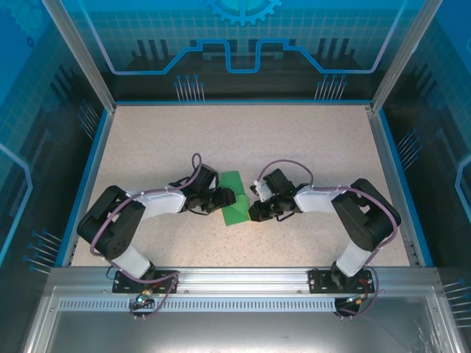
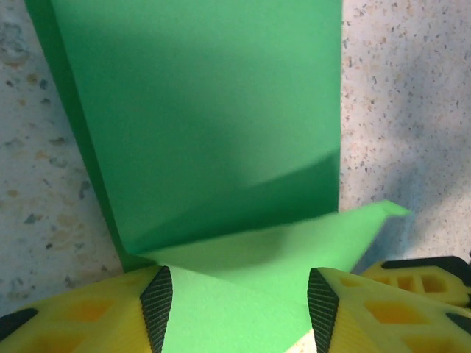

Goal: Fold a paper plane with a square sheet of paper (pick it up from the middle)
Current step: Fold the triangle a second time at the center of the table, then turn over the paper at the center of the table.

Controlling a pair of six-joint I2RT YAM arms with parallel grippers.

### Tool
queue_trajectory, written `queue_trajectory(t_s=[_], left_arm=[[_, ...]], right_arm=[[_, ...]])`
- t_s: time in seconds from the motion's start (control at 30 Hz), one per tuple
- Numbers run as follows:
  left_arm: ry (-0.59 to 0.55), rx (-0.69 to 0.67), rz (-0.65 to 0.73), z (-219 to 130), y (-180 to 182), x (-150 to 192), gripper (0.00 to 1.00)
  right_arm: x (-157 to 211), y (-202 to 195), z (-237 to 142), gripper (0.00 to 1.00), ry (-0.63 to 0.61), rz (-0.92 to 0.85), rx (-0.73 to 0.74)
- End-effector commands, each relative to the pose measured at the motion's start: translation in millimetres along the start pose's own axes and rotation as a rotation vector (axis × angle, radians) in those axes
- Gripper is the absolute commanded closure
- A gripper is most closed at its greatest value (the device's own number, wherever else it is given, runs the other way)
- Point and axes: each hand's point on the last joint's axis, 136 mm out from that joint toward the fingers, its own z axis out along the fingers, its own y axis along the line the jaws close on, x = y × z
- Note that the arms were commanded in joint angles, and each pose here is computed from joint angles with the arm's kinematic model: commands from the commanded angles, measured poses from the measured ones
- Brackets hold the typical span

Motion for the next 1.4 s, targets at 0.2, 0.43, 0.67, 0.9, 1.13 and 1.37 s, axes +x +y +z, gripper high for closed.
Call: queue_trajectory(t_s=[0.2,0.43,0.67,0.9,1.13,1.37], left_arm=[[-0.024,0.019,-0.01,4.9,0.6,0.6,0.45],[-0.041,0.039,0.0,7.7,-7.9,-8.4,0.46],[-0.049,0.04,0.032,0.0,-14.7,-11.9,0.53],[-0.057,0.051,0.052,-5.7,-21.5,-15.0,0.64],[-0.048,0.05,0.063,-9.0,-26.8,-16.4,0.74],[-0.048,0.041,0.063,-14.3,-27.2,-16.3,0.79]], right_arm=[[7.9,-12.2,-2.3,0.94,0.004,0.043,0.012],[9.4,-12.5,-2.5,0.94,0.009,0.047,0.007],[10.7,-14.3,-1.8,0.94,0.005,0.053,0.004],[11.7,-15.4,-2.8,0.93,0.002,0.059,0.002],[8.8,-13.8,-4.2,0.93,-0.006,0.059,-0.005],[4.9,-10.1,-9.1,0.93,-0.022,0.056,-0.01]])
